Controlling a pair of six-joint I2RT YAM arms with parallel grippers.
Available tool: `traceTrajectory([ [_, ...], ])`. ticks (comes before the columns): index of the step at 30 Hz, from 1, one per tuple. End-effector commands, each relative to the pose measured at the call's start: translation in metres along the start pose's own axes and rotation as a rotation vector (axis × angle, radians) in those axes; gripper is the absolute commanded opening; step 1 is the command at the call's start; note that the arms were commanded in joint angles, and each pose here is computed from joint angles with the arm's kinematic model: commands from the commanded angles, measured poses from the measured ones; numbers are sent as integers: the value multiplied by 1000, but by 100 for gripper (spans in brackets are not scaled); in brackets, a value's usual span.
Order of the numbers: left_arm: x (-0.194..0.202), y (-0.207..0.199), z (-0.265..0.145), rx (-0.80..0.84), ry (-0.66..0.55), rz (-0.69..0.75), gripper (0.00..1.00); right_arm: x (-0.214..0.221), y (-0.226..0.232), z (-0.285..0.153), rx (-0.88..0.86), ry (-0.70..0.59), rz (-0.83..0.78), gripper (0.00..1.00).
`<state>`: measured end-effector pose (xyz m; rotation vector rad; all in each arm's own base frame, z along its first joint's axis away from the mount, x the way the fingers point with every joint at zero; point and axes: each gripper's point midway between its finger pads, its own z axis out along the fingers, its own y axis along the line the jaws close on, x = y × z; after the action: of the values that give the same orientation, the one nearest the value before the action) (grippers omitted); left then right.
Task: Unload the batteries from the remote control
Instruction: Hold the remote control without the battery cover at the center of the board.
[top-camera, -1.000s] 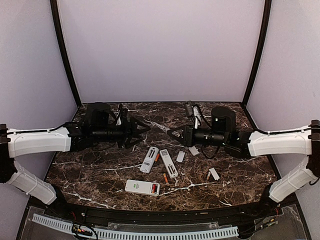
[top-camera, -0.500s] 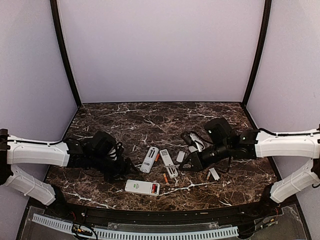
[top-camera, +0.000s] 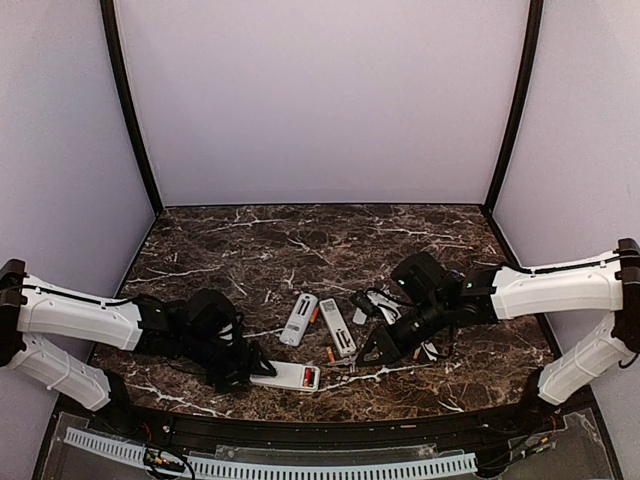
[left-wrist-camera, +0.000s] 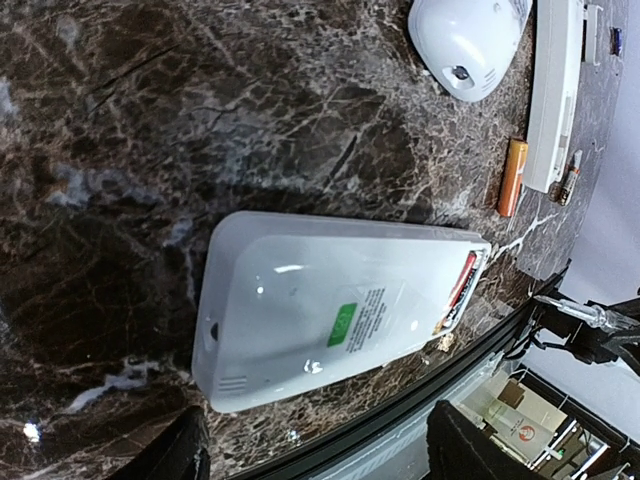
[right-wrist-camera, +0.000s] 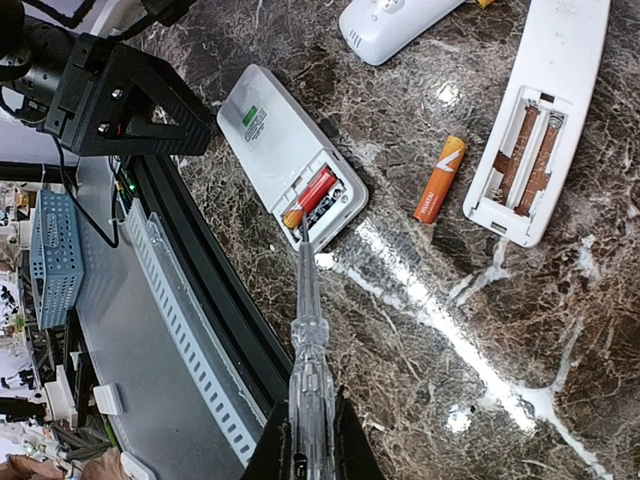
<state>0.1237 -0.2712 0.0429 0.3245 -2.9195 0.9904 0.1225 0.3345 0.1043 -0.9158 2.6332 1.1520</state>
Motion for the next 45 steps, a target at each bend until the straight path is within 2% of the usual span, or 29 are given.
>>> traceTrajectory([
  [1, 1, 6, 7, 7, 7, -31, 74, -11, 12, 2, -37, -23, -11, 0],
  [6, -5, 0, 17, 10, -2, -13, 74, -11, 12, 4, -41, -19, 3, 0],
  [14, -33, -16, 26, 30, -94, 33, 62, -9, 4, 4, -11, -31, 64, 0],
  [17, -44, -30, 29, 64, -116, 57, 60, -5, 5, 8, -36, -18, 95, 0],
  [21, -51, -34, 31, 25, -118, 101, 57, 1, 7, 8, -69, -9, 139, 0],
  [24, -49, -21, 30, -51, -102, 122, 51, 5, 10, 8, -88, -1, 162, 0],
  [29, -37, -9, 33, -87, -59, 116, 46, 13, 12, 13, -127, 27, 218, 0],
  [35, -22, -9, 42, -82, -9, 109, 39, 17, 17, 19, -148, 53, 234, 0],
  [45, -20, -5, 46, -79, 0, 94, 28, 24, 13, 28, -129, 92, 256, 0],
])
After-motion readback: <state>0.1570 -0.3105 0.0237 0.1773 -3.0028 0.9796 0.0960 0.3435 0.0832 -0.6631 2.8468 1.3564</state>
